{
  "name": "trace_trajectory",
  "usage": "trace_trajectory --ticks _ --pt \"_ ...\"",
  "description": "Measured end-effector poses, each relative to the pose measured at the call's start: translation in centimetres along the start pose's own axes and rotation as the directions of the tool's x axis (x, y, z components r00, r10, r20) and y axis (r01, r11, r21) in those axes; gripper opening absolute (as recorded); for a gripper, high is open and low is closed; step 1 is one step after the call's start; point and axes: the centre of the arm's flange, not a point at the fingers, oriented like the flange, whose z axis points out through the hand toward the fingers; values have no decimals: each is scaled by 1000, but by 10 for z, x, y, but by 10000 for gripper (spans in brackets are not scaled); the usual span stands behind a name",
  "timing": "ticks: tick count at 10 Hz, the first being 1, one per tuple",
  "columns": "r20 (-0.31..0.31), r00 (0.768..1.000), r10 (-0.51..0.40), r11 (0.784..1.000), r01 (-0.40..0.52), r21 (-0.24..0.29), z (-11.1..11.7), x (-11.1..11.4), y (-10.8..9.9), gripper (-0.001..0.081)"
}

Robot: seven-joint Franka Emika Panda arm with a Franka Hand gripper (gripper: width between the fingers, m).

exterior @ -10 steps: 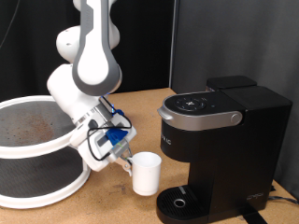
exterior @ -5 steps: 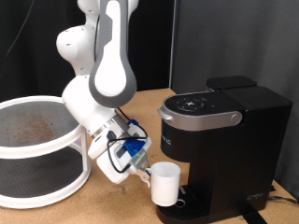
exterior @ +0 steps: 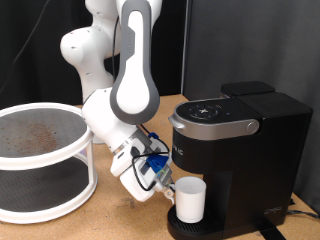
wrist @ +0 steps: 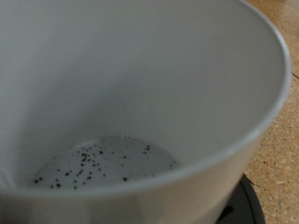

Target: Make a cup of coffee with the keurig machine

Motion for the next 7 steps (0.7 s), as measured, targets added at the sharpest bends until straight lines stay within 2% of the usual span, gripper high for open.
trace_trajectory --ticks 2,3,4,5,6,7 --pt "-3 1000 -3 1000 3 7 3 -1 -4 68" --pt "4 1000 -2 1000 2 6 3 -4 -3 101" --pt "19 1000 -4 1000 4 5 1 -8 -1 101" --pt "38 999 -9 1000 8 11 -2 -13 2 312" --pt "62 998 -6 1000 5 16 -7 -19 8 312" --pt "83 997 -3 1000 0 27 -13 -23 14 482"
